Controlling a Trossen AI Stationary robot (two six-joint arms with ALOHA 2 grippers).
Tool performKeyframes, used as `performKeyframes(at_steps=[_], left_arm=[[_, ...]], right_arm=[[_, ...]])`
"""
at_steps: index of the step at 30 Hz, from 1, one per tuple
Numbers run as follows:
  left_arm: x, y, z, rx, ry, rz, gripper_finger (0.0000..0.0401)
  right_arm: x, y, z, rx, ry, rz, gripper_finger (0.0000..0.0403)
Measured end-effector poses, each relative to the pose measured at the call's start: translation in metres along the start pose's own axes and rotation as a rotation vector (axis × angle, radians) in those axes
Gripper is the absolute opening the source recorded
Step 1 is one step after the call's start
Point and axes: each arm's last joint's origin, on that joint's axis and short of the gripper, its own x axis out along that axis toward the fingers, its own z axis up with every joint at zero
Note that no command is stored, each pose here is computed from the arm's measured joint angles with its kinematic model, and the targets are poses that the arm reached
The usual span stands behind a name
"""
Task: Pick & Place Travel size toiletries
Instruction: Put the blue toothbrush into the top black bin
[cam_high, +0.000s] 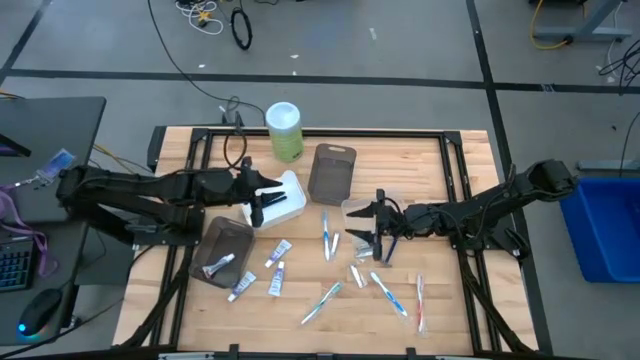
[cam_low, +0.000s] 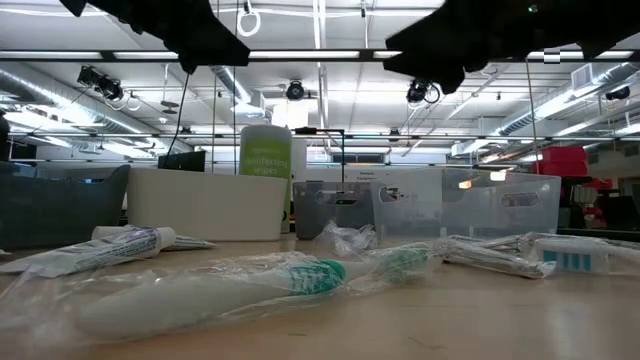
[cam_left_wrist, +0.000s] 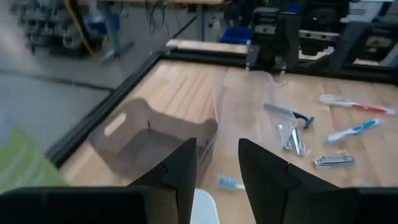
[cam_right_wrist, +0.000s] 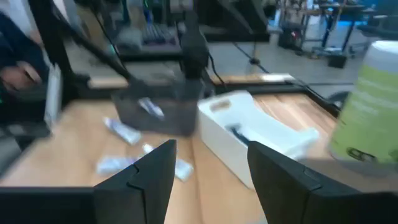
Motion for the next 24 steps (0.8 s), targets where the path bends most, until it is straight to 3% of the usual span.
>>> performKeyframes(at_steps=[4, 8, 11, 15, 19, 24], left_arm=[[0.004, -0.001, -0.002, -0.003, 0.01, 0.0, 0.0128], [0.004, -0.001, -0.002, -0.013, 0.006, 0.005, 0.0128], [0.004, -0.001, -0.002, -0.012, 0.011, 0.006, 0.0128], [0.004, -0.001, -0.002, 0.006, 0.008, 0.007, 0.0128], [0.004, -0.001, -0.002, 0.034, 0.012, 0.008, 0.0128], [0.004, -0.001, -0.002, 0.053, 0.013, 0.008, 0.0128]], right_arm=[[0.008, 0.004, 0.009, 0.073, -0.057, 0.064, 0.0204], [0.028, 0.013, 0.028, 0.04, 0.03, 0.109, 0.0206], [0.046, 0.023, 0.041, -0.008, 0.23, 0.153, 0.021], [0.051, 0.041, 0.045, 0.107, 0.573, 0.124, 0.0206], [0.032, 0.066, 0.023, 0.298, 0.975, 0.051, 0.0194], [0.013, 0.098, -0.017, 0.442, 1.181, -0.118, 0.0186]])
